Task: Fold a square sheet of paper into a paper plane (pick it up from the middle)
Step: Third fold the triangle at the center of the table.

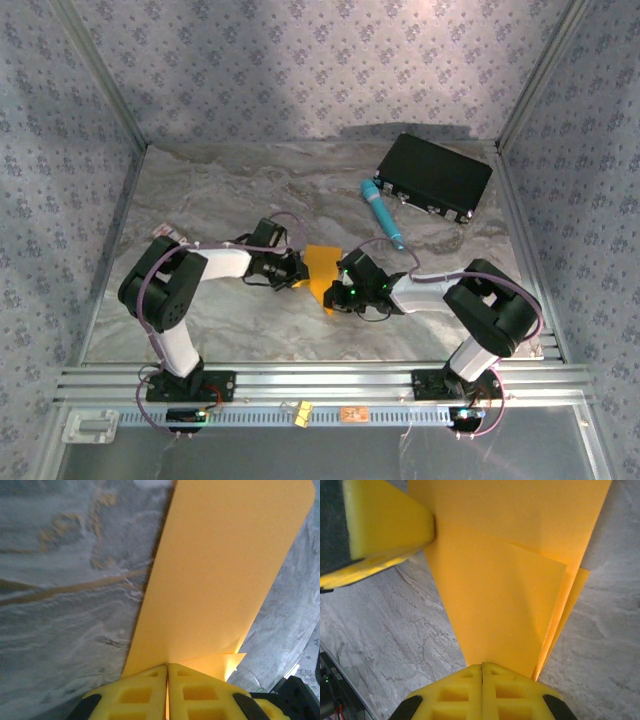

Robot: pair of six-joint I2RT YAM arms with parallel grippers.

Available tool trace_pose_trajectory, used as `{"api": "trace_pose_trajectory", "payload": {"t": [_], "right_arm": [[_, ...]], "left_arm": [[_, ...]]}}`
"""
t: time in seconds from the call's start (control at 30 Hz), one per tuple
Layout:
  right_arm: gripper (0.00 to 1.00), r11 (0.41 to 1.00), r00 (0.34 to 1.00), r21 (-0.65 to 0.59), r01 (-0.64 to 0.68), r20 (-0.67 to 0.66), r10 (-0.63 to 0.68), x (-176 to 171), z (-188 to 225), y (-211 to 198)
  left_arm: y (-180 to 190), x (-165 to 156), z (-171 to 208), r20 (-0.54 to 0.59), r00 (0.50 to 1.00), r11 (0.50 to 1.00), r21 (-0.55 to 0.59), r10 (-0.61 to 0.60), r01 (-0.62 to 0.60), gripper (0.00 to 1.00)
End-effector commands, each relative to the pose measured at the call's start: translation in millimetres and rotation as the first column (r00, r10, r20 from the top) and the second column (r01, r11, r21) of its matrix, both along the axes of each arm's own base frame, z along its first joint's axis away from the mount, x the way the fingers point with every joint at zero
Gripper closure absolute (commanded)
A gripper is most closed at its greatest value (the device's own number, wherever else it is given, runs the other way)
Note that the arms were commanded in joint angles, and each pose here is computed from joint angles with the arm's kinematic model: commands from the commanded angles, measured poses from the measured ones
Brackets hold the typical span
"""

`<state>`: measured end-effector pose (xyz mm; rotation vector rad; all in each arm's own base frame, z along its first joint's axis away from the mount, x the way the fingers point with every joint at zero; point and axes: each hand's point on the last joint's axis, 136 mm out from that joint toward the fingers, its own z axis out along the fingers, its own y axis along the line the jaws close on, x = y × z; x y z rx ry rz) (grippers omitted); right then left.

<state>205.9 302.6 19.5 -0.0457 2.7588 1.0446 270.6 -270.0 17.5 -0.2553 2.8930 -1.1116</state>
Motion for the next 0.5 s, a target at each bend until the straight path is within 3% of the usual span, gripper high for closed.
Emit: {"api": "trace_pose_trajectory", "payload": {"t": [0.0,0.47], "right_arm": [[0.97,0.986,0.993,-0.166,-0.022,-0.122,0.001,-30,-40,-34],[0.97,0.989,0.989,-0.122,-0.085,-0.127,0.07,-31,-36,-28]], "left_arm": [[32,15,-20,0.01,0.997,0.988,0.136,0.078,-0.078,0.9],[47,28,-5,0.056,0.993,0.981,0.156,0.105,-0.112,0.9]]}}
